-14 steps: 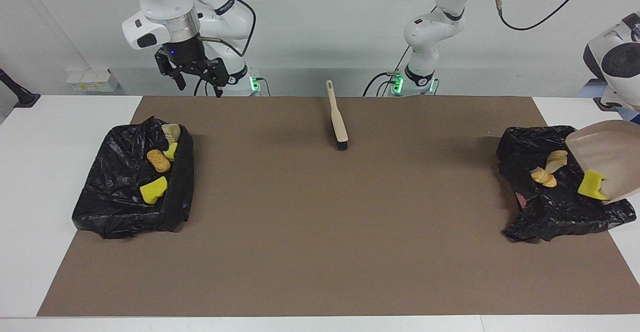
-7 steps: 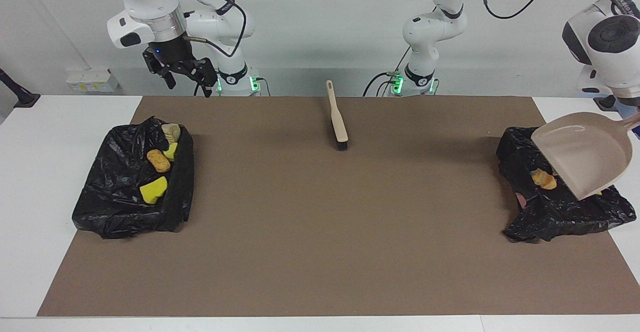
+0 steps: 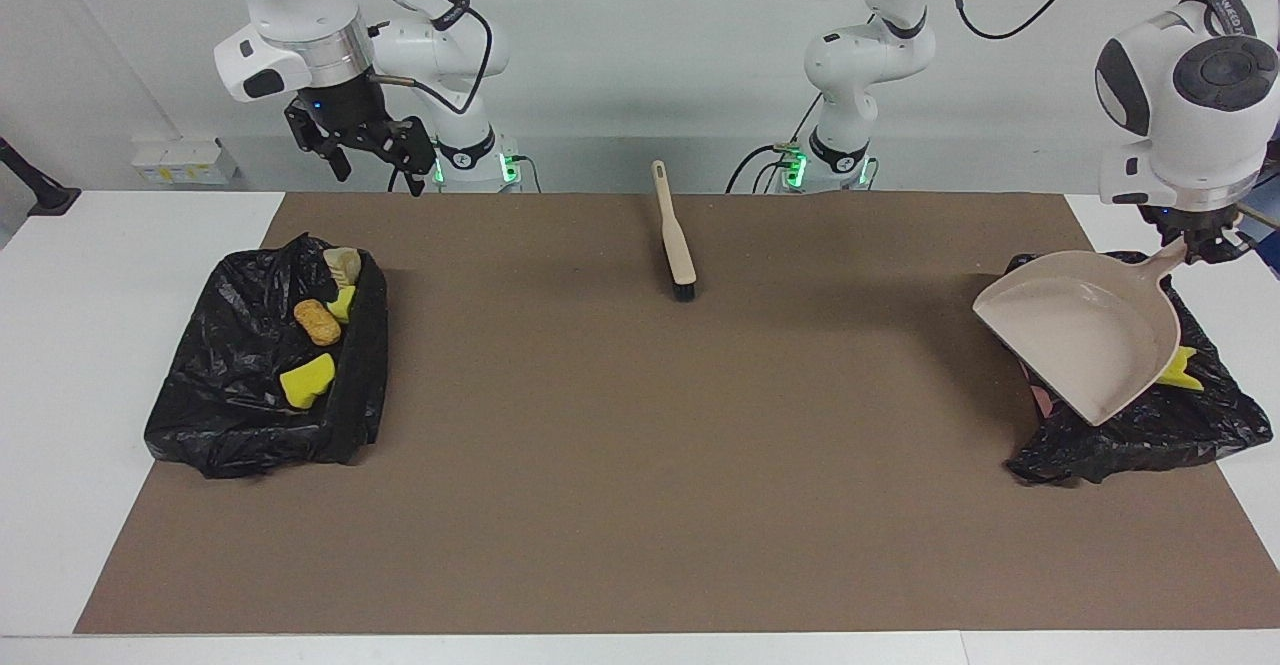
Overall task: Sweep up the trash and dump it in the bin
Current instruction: 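Return the dustpan to the table center with the left gripper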
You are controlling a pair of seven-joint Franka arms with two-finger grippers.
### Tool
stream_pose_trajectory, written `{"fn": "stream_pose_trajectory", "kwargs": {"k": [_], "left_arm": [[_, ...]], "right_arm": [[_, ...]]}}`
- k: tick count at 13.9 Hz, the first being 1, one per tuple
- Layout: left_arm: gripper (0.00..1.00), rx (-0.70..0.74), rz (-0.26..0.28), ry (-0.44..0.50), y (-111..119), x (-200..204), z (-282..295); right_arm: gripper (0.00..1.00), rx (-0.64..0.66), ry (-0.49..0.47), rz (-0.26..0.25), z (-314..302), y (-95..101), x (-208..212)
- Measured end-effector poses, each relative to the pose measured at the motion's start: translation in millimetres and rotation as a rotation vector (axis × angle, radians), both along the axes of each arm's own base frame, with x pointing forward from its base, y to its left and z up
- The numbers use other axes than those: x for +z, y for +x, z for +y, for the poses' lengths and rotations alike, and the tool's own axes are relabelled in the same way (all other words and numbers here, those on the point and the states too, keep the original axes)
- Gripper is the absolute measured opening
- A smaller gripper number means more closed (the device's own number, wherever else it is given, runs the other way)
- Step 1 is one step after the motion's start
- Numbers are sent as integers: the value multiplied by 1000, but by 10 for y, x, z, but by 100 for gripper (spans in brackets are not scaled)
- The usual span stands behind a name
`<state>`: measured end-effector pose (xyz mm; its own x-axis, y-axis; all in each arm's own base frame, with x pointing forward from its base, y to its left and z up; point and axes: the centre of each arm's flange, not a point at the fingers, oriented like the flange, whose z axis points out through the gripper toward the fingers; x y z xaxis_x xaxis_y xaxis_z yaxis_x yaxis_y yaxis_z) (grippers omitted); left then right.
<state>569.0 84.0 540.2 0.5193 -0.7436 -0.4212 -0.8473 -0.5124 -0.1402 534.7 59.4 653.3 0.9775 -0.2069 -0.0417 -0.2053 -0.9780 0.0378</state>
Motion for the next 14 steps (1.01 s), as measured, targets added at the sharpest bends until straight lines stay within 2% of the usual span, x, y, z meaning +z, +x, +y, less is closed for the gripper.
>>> {"fn": "stream_pose_trajectory", "kwargs": {"k": [3, 8, 11, 14], "left_arm": [[32, 200, -70, -100, -10, -58, -526], [32, 489, -139, -209, -177, -158, -1672], [32, 594, -156, -265, -350, -155, -2355], [32, 681, -209, -316, -490, -262, -2963]], "right_arm": [[100, 1, 0, -1, 0, 1, 2], [100, 1, 0, -2, -1, 3, 8], [100, 1, 0, -2, -1, 3, 8], [100, 1, 0, -2, 0, 3, 8]]}}
